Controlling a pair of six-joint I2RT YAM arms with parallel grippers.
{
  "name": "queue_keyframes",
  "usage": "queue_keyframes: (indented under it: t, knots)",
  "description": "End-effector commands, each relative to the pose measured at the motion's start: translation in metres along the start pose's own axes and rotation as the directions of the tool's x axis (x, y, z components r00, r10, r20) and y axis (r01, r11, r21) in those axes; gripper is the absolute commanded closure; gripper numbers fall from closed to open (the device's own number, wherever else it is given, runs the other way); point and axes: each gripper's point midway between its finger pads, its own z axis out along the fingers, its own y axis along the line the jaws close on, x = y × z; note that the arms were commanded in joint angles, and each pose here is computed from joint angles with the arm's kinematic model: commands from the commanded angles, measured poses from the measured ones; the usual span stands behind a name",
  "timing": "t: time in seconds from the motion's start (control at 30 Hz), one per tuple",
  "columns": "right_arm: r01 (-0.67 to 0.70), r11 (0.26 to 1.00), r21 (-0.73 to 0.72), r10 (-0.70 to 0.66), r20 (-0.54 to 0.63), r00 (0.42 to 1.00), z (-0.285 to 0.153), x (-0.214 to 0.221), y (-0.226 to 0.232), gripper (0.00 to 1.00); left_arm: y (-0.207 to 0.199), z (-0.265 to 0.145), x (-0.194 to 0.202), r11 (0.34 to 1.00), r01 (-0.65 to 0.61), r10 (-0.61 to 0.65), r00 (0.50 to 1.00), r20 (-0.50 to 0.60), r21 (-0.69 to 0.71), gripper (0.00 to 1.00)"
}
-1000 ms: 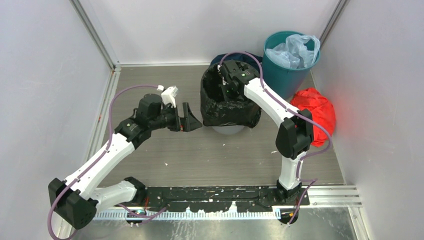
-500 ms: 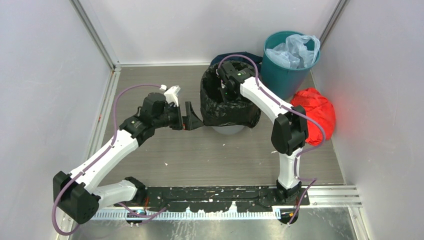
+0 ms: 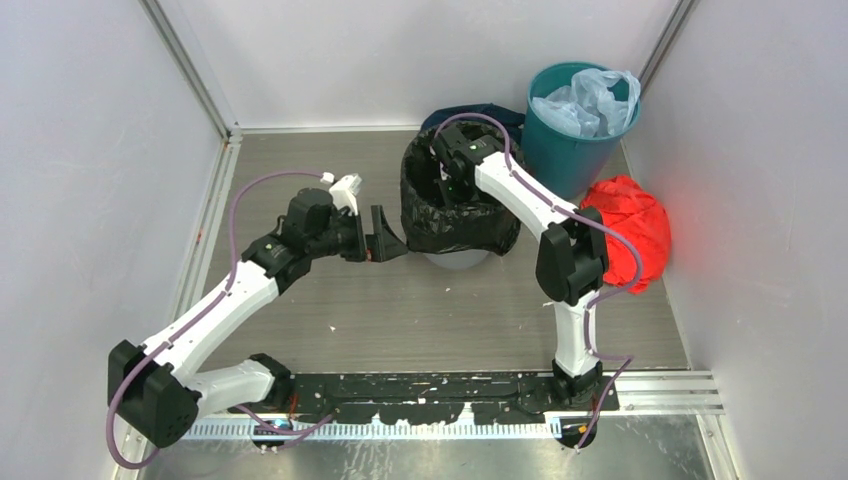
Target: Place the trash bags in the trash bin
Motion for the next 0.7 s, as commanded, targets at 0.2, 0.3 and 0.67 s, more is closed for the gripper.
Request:
queue_keyframes:
  t: [0.2,0.3,0.67]
  knots:
    - [0.035,0.997,-0.063,-0.039,-0.072,0.997,0.002,0.021,0.012,0.99,0.000,0.011,-0.001,1.000,0.014,-0.015,1.000,0.023,0.027,0.05]
    - [0.048,0.995,-0.088,-0.055,-0.085,0.995,0.003,0.029,0.019,0.99,0.001,0.009,0.000,1.000,0.010,-0.010,1.000,0.021,0.020,0.05]
    - [0.104,0.978,-0.183,-0.128,-0.124,0.984,0.011,0.051,0.053,0.99,0.001,0.000,-0.004,1.000,-0.013,0.013,1.000,0.029,-0.007,0.05]
